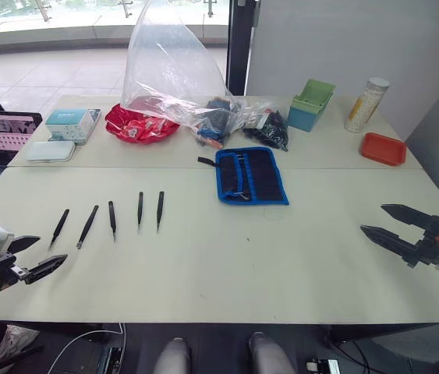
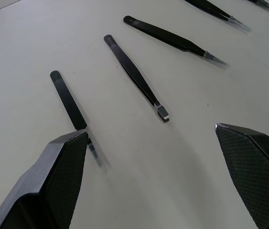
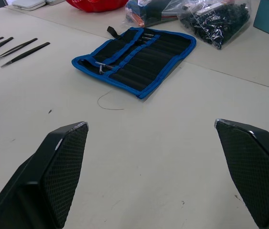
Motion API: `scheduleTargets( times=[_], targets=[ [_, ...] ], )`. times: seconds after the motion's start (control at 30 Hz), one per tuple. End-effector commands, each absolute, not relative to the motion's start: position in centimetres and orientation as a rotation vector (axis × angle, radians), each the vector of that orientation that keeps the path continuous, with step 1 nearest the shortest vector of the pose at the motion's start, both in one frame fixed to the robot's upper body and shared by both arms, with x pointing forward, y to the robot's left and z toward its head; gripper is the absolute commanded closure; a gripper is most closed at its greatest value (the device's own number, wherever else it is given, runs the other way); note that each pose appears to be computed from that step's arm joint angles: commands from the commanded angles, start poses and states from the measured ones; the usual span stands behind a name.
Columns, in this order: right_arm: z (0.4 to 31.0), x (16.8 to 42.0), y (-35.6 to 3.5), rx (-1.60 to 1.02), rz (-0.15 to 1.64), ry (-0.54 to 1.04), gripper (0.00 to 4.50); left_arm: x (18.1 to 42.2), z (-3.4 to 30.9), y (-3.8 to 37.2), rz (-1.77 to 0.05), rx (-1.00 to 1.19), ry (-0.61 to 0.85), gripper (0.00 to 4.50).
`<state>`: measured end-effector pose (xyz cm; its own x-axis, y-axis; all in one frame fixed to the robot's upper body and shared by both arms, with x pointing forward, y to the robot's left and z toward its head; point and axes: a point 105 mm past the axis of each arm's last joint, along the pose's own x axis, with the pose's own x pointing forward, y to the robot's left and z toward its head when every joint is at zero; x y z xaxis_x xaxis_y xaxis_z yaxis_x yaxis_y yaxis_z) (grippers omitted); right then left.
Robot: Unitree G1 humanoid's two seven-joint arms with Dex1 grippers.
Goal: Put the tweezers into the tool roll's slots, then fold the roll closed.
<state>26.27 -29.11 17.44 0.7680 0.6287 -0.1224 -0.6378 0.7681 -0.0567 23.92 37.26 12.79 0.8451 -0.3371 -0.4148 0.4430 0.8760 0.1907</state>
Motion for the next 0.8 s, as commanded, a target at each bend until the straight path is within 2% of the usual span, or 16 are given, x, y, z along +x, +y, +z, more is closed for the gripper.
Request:
scheduleTargets(
  times=[0.03, 0.23, 0.43, 0.6, 0.8],
  targets=[
    [18.6, 26.3, -29.0, -0.123, 0.688, 0.047, 0.00, 24.0, 13.8, 37.4, -0.427, 0.300, 0.346, 0.02],
    [18.4, 26.0, -27.3, -0.089, 0.706, 0.039, 0.00, 25.5, 16.3, 35.1, -0.557, 0.221, 0.275, 0.02],
    [18.1, 26.2, -24.7, -0.075, 0.659, 0.018, 0.00, 28.0, 18.1, 30.0, -0.744, 0.251, 0.235, 0.02],
    [17.5, 27.8, -22.4, -0.035, 0.550, 0.033, 0.00, 29.2, 19.4, 25.3, -0.889, 0.230, 0.186, 0.02],
    [17.3, 30.5, -17.5, -0.002, 0.449, 0.016, 0.00, 28.9, 19.6, 20.8, -0.996, 0.188, 0.127, 0.02]
  ],
)
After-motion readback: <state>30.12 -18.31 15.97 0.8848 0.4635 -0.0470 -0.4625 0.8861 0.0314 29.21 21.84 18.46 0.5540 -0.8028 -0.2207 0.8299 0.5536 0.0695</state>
